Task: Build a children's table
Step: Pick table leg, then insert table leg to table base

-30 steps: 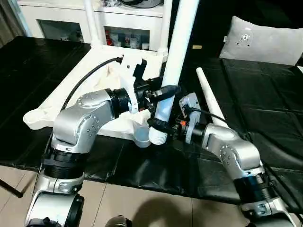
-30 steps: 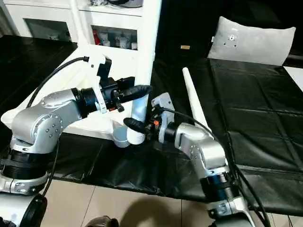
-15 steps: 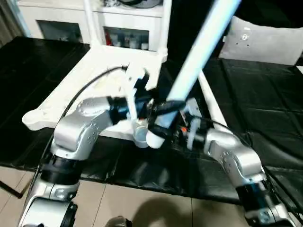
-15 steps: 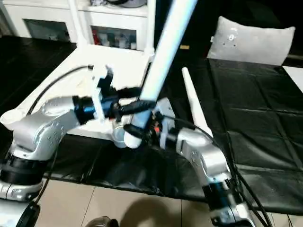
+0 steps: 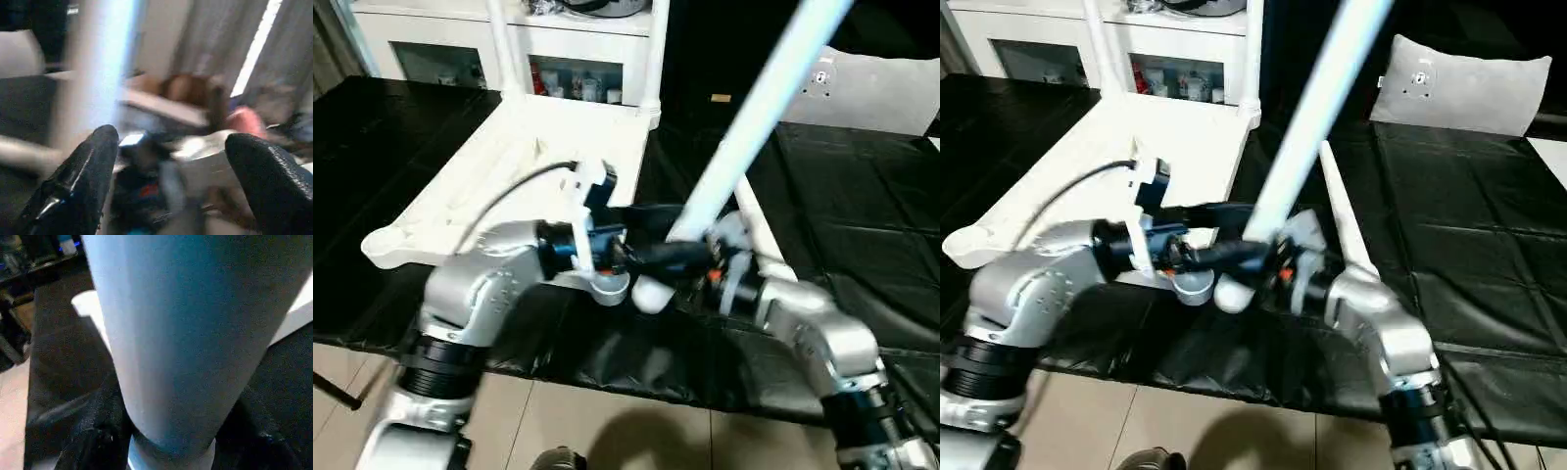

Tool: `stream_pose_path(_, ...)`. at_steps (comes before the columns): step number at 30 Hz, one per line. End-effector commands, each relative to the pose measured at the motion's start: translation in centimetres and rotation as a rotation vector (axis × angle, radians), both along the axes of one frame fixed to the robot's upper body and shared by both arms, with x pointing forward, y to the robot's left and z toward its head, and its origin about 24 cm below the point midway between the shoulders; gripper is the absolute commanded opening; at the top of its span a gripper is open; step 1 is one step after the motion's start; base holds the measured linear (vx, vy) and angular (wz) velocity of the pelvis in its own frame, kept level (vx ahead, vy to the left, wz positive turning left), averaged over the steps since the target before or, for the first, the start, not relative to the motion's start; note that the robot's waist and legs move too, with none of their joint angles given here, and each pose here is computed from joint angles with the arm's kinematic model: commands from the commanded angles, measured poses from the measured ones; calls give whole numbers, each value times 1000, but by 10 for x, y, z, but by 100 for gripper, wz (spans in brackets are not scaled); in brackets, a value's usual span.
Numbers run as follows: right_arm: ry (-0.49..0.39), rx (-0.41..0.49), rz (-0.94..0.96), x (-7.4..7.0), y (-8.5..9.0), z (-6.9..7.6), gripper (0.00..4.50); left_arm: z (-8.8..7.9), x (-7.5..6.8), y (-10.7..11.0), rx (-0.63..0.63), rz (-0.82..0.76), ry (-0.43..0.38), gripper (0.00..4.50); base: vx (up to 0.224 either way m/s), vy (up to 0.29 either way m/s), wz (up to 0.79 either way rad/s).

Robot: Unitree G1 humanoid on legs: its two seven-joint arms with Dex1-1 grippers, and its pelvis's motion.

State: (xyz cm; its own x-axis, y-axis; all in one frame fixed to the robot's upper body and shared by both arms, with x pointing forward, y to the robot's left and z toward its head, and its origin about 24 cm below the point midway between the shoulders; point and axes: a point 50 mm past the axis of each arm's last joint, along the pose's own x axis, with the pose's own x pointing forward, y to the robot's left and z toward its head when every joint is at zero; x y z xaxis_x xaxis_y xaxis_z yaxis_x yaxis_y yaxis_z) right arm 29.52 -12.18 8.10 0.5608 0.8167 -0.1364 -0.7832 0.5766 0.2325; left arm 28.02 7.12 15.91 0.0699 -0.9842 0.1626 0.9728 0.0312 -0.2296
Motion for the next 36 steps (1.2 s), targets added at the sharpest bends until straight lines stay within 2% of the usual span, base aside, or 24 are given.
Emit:
stream_pose_path(1,-50,43,-61,4,-13,18,188,13,-3,17,-74,-7,-18,435,0,0,0)
stream_pose_path(4,-56,59,-88,4,-18,22,188,12,-3,26,-55,12,-26,436,0,0,0)
stream_pose_path(5,-70,40,-133,4,-21,23,188,0,5,39,79,93,-56,436,0,0,0)
stream_pose_path(7,-110,6,-199,6,-24,22,188,-12,12,51,226,162,-95,436,0,0,0)
stream_pose_path(9,-80,-27,-237,5,-25,17,188,-20,17,62,337,207,-130,436,0,0,0)
stream_pose_path(10,-79,-28,-236,5,-25,17,188,-20,17,62,345,210,-133,436,0,0,0)
stream_pose_path(12,-52,-37,-211,2,-22,13,188,-34,23,78,544,241,-200,436,0,0,0)
stream_pose_path(13,-51,-36,-209,2,-22,12,188,-35,23,80,561,242,-204,436,0,0,0)
stream_pose_path(15,-36,-28,-207,0,-19,10,188,-50,25,95,731,216,-241,436,0,0,0)
stream_pose_path(16,-33,-28,-209,0,-18,9,188,-54,26,100,782,201,-248,408,0,0,0)
stream_pose_path(18,-25,-25,-212,0,-16,7,188,-62,29,111,878,191,-294,401,0,0,0)
stream_pose_path(20,-15,-27,-223,0,-13,5,188,-64,39,119,929,202,-343,395,0,0,0)
stream_pose_path(21,-15,-27,-223,0,-13,5,188,-64,39,119,929,202,-343,381,0,0,0)
stream_pose_path(23,-8,-37,-233,0,-11,3,188,-63,47,124,950,212,-372,358,0,0,0)
stream_pose_path(25,7,-53,-247,0,-11,1,188,-64,52,128,982,195,-391,358,0,0,0)
stream_pose_path(28,14,-70,-244,-2,-10,0,188,-67,59,132,1003,201,-389,319,0,0,0)
stream_pose_path(31,34,-81,-260,-4,-11,-1,188,-70,67,135,1040,234,-390,314,0,0,0)
stream_pose_path(34,0,-78,-224,-5,-10,2,188,-73,71,139,1086,238,-387,274,0,0,0)
stream_pose_path(36,-1,-81,-218,-6,-10,2,188,-74,72,139,1085,235,-385,270,0,0,0)
